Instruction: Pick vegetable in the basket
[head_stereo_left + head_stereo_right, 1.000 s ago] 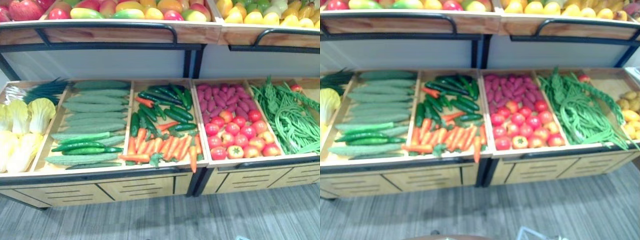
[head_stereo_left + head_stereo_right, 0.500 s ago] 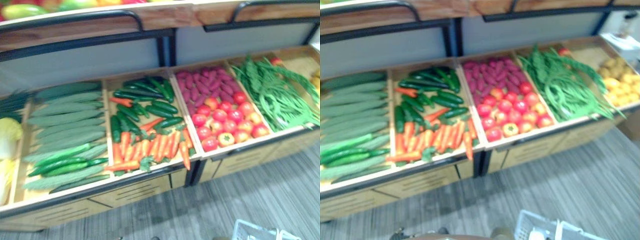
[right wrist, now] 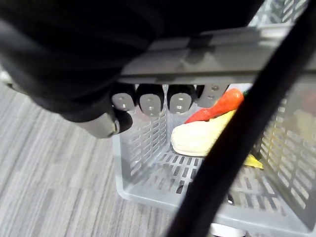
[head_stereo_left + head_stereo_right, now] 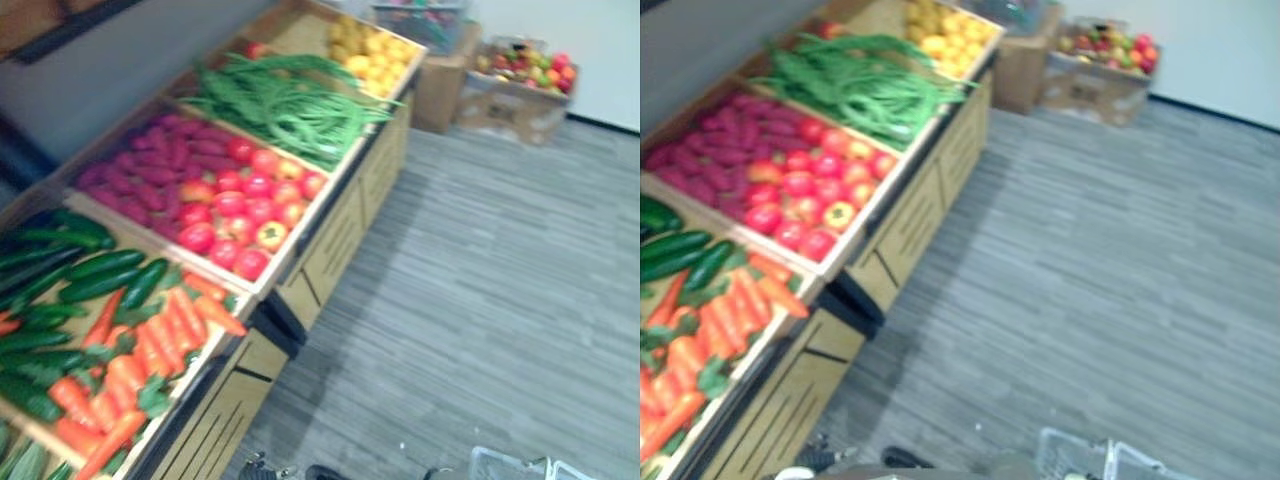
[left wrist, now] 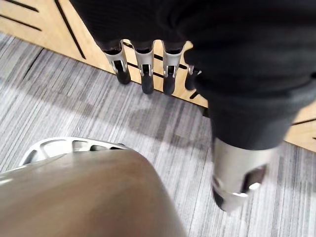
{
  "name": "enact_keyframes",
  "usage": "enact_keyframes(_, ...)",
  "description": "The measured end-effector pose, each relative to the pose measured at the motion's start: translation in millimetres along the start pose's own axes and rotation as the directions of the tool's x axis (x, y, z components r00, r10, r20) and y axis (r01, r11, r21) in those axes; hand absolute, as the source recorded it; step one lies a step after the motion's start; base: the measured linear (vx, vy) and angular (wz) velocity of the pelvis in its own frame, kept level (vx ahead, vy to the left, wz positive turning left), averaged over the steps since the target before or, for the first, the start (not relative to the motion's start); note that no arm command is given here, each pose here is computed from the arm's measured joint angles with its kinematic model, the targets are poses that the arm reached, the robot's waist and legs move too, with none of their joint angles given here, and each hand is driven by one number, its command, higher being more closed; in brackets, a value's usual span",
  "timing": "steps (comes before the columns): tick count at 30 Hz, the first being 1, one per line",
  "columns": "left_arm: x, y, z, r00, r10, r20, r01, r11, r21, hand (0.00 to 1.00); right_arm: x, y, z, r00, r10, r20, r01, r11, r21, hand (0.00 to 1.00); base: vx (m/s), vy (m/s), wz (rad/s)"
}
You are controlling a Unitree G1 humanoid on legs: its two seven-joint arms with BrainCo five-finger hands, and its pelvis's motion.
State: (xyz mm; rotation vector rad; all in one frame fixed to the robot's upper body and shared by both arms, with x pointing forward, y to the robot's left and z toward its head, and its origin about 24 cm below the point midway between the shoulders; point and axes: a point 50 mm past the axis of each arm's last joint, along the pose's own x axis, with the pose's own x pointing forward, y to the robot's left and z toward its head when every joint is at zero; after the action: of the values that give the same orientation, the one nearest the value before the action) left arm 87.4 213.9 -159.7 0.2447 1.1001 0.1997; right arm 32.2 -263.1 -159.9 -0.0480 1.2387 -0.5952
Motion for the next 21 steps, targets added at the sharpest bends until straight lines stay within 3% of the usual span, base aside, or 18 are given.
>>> enact_keyframes(5, 1.1, -8.1, 9.5, 0.999, -0.019, 0.026, 0.019, 1.0, -0.009, 0.0, -2.3, 1.2, -14.1, 0.999, 0.01, -0.043, -0.011, 1.0, -0.024, 1.0, -0.07, -0.189, -0.44)
enact_keyframes(8, 0.6, -11.0, 13.1, 0.999, -0.023, 0.043, 0.023, 1.0, -0.016, 0.0, 0.2, 1.3, 0.4, 1.0, 0.015, 0.006, -0.015, 0.998, -0.055, 1.0, -0.1, -0.085, -0.7)
enact_keyframes(11, -0.1, -16.0, 20.6, 0.997, -0.022, 0.079, 0.025, 0.999, -0.036, 0.0, 4.7, -7.0, 27.7, 0.996, 0.002, 0.094, 0.007, 0.996, -0.09, 1.0, -0.15, 0.127, -1.21)
enact_keyframes(21, 0.2, 2.0, 8.4, 0.999, 0.007, 0.053, -0.008, 1.0, 0.02, 0.0, 4.6, 0.6, 39.3, 0.989, 0.027, 0.146, -0.011, 0.994, -0.106, 1.0, -0.12, 0.141, -0.6)
